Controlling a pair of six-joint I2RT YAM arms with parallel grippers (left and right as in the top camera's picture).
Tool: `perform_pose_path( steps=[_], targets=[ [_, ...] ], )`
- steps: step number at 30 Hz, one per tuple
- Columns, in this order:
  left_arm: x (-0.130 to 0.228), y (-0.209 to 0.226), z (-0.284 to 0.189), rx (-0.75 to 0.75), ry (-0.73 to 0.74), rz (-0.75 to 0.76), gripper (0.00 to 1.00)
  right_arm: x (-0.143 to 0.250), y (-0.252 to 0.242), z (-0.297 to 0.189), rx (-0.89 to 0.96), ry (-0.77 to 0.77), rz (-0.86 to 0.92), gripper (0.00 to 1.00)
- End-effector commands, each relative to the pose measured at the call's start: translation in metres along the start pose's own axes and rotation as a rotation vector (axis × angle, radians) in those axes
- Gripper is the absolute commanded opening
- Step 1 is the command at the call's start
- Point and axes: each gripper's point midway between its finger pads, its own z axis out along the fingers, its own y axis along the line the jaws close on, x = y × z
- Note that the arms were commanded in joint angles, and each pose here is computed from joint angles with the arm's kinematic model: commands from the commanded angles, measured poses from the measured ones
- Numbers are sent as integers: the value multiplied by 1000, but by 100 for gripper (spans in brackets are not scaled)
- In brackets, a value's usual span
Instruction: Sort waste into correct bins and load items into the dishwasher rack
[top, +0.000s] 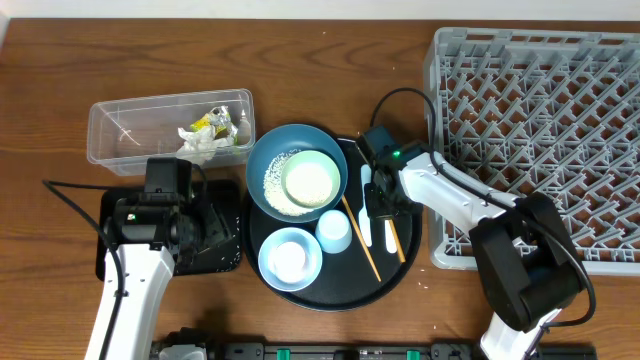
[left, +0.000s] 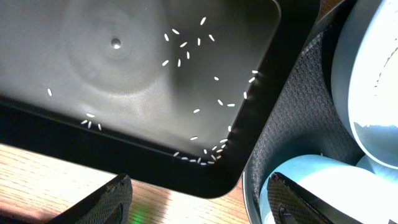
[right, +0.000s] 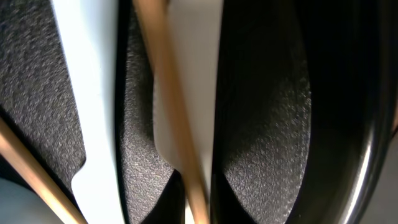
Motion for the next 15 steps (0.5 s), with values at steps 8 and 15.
perform_pose_path(
  steps=[8,15],
  targets=[
    [-6,0,-5,-4,-23,-1,71,0,1,-14,-13,2,10,1],
    [-6,0,-5,-4,-23,-1,71,-10,3,-46,-56,-91,15,1]
  ],
)
